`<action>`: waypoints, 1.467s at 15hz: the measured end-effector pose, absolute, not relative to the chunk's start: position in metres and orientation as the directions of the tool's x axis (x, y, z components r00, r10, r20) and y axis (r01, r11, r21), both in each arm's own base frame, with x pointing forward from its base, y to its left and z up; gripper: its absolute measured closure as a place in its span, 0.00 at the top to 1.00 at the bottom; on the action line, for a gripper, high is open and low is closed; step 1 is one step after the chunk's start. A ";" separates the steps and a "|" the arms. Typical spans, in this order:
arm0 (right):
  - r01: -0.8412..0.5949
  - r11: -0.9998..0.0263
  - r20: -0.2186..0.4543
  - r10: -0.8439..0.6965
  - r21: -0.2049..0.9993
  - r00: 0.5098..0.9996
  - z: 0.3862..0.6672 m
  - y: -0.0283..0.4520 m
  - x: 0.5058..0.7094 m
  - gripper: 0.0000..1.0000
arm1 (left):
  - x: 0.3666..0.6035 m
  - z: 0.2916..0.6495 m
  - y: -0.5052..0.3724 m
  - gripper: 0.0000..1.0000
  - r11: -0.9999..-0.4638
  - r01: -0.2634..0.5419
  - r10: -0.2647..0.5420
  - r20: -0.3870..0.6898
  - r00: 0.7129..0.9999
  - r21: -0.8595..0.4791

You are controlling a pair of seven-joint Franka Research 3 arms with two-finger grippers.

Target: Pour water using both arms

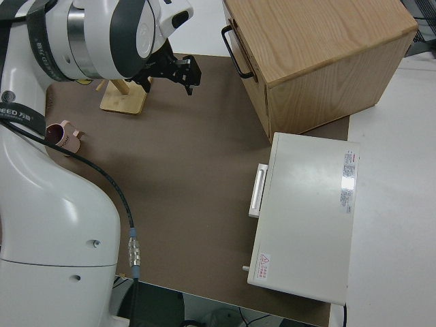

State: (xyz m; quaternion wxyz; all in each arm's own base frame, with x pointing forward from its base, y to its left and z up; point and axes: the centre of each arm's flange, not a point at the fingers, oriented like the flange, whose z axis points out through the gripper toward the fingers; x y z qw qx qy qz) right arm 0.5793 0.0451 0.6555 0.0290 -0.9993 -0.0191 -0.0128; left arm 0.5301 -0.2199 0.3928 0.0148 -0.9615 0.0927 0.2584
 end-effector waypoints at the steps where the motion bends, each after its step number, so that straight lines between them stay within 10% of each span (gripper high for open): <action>1: 0.039 -0.998 0.027 0.037 -0.057 0.999 0.656 0.045 0.579 1.00 | 0.530 0.393 -0.220 0.64 -0.982 -0.186 -0.170 -0.501 0.849 0.018; 22: 0.039 -0.998 0.027 0.037 -0.058 0.999 0.656 0.045 0.579 1.00 | 0.524 0.412 -0.220 0.64 -0.979 -0.205 -0.174 -0.548 0.818 0.004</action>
